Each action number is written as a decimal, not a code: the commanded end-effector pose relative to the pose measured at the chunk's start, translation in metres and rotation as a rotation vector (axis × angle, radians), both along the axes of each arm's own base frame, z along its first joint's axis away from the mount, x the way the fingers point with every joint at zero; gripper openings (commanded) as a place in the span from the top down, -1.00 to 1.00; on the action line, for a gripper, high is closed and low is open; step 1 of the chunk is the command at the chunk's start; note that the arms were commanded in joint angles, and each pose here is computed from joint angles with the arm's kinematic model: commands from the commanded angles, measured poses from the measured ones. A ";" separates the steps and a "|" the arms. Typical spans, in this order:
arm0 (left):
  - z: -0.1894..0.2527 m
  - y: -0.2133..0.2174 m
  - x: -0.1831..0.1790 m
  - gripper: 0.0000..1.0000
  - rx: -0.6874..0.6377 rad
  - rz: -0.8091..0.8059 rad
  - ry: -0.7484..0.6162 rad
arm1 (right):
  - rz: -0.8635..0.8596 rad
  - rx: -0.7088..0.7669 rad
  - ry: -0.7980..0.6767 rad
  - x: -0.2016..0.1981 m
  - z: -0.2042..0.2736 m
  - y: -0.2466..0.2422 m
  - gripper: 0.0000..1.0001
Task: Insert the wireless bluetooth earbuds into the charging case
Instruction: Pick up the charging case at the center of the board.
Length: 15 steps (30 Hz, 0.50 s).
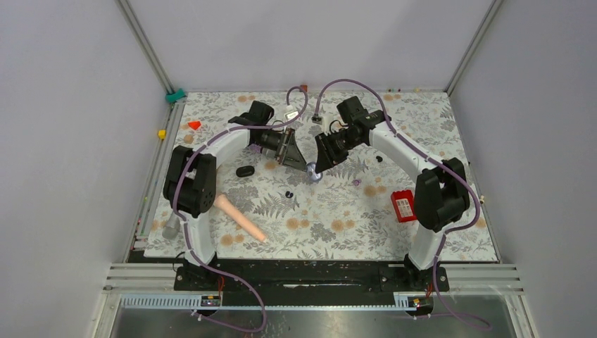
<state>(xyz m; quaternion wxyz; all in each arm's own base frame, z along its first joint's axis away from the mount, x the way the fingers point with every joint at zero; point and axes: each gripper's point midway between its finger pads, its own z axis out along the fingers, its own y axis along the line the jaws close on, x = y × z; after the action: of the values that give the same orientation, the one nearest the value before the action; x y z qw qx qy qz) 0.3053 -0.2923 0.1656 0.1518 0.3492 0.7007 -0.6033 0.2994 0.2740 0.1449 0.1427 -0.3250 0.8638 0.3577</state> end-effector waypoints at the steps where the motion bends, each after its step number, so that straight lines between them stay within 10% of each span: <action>1: 0.011 -0.007 -0.012 -0.81 -0.054 -0.089 -0.030 | 0.018 0.068 -0.048 -0.003 0.027 0.001 0.65; 15: 0.007 -0.015 -0.025 -0.48 -0.045 -0.144 -0.016 | 0.015 0.099 -0.031 -0.004 0.027 0.003 0.63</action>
<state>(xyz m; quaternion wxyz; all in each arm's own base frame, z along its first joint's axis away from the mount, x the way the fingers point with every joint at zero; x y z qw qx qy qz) 0.2789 -0.3008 0.1549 0.1007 0.3779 0.6918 -0.6070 0.2963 0.2741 0.1520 0.1460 -0.3238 0.8555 0.3769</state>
